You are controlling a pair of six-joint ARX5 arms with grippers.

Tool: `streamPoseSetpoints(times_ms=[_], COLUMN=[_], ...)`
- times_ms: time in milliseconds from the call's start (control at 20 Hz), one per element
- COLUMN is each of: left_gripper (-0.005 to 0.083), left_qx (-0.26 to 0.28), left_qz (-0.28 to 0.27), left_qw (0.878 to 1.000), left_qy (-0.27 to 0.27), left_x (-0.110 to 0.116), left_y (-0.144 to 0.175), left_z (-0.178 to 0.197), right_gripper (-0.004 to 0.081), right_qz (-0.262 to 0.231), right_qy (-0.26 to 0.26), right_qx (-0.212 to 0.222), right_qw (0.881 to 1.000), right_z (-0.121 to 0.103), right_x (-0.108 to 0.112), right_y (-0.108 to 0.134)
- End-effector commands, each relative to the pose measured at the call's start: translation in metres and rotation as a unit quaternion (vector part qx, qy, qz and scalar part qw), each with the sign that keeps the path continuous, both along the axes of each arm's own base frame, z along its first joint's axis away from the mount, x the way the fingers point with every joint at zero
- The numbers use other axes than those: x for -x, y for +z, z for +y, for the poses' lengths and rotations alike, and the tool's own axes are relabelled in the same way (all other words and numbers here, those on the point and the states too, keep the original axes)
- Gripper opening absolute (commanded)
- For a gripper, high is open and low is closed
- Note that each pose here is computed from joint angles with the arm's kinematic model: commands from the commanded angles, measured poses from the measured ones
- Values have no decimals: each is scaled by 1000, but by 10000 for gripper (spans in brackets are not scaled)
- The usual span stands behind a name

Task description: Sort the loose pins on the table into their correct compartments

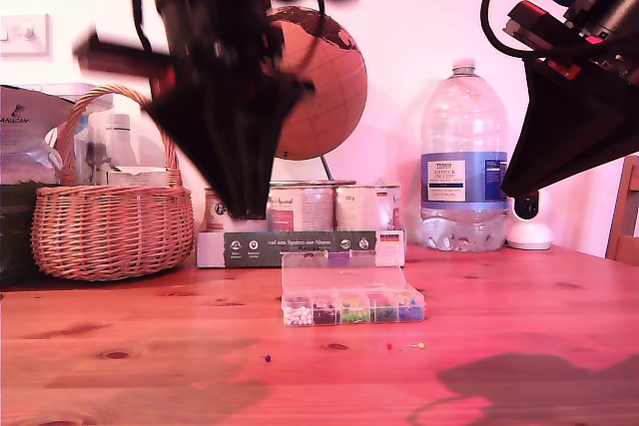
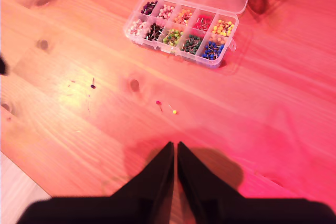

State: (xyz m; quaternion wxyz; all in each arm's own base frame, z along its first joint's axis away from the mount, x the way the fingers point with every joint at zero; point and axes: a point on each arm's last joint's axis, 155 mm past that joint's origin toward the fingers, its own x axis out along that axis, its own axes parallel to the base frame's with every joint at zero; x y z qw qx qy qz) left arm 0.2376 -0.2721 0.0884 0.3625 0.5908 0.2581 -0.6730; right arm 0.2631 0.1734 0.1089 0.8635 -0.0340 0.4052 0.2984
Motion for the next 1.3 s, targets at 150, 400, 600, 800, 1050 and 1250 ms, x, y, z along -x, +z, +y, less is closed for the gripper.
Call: streamPoseSetpoints(times_ms=[150, 400, 600, 800, 1050, 1250], left_gripper=[111, 111, 111, 112, 113, 113], left_qx=[-10, -21, -24, -20, -16, -20], left_qz=[-3, 2, 3, 0, -1, 3], left_qw=[1000, 999, 999, 998, 999, 999], left_qy=[-22, -32, -49, -52, -41, -38], left_x=[-8, -14, -17, -22, -29, -31], left_y=[-24, -46, -60, -69, -70, -74], left_z=[-6, -9, -12, -17, -14, -11], right_gripper=[-12, -12, -12, -12, -12, -12], right_qz=[-11, -12, -13, -16, -19, -20], right_qy=[-1, -1, -1, -1, -1, -1], right_qx=[-5, -5, -5, -7, -9, -9], right_qw=[1000, 1000, 1000, 1000, 1000, 1000], right_z=[1, 1, 1, 2, 2, 2], right_x=[-5, -5, -5, -6, -7, -8], right_y=[8, 8, 9, 10, 11, 11])
